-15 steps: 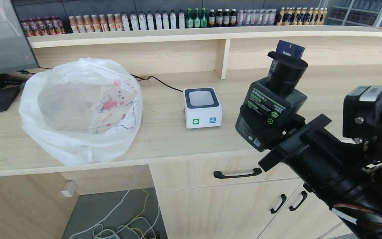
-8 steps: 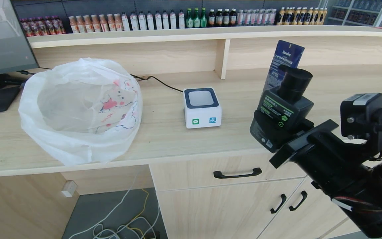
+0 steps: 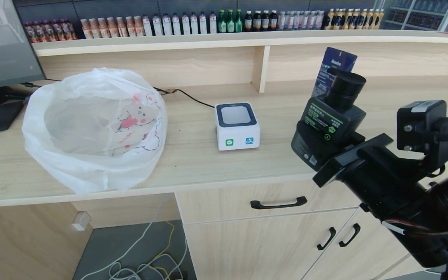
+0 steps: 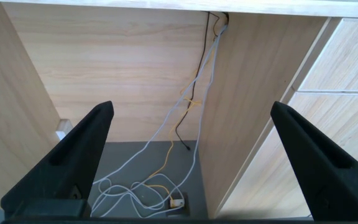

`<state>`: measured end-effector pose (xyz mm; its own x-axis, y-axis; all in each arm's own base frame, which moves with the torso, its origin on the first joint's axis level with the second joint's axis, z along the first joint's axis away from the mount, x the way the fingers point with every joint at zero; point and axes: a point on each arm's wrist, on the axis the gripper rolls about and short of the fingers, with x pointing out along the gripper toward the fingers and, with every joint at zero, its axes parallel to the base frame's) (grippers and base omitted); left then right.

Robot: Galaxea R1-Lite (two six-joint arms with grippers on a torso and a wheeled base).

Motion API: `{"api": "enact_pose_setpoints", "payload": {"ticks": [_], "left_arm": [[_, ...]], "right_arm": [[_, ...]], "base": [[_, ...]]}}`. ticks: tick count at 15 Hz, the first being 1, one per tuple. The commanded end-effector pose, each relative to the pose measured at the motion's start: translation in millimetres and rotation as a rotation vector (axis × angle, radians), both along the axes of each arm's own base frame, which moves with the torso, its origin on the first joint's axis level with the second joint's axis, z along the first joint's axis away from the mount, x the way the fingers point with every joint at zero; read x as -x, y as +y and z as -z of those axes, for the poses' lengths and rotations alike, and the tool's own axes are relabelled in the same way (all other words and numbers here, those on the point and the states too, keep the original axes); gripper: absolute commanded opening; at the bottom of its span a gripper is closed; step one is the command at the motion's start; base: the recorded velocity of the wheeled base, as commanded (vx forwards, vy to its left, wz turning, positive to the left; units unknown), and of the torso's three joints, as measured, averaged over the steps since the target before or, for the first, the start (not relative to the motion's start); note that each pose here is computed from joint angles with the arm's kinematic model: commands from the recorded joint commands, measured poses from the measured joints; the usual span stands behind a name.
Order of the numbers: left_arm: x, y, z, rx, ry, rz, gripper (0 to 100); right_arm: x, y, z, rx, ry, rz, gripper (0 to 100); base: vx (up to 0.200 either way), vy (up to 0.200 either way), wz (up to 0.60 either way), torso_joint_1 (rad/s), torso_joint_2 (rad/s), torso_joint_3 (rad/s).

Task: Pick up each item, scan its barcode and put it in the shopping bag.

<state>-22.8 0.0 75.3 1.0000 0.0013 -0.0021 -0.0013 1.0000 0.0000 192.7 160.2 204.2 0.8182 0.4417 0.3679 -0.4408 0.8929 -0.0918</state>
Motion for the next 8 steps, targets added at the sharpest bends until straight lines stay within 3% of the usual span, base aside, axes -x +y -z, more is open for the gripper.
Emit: {"api": "enact_pose_setpoints", "payload": {"ticks": [1, 8], "left_arm": [[0.0, 0.0, 0.0, 0.002, -0.001, 0.0, 100], [0.0, 0.0, 0.0, 0.005, -0.001, 0.0, 100]], "right_arm": [[-1.1, 1.0, 0.6, 0.0, 0.002, -0.001, 0], [-1.4, 1.3, -0.5, -0.003, -0.002, -0.001, 0]], "base": [[0.0, 0.0, 0.0, 0.0, 0.0, 0.0], [0.0, 0.0, 0.0, 0.0, 0.0, 0.0]]}}
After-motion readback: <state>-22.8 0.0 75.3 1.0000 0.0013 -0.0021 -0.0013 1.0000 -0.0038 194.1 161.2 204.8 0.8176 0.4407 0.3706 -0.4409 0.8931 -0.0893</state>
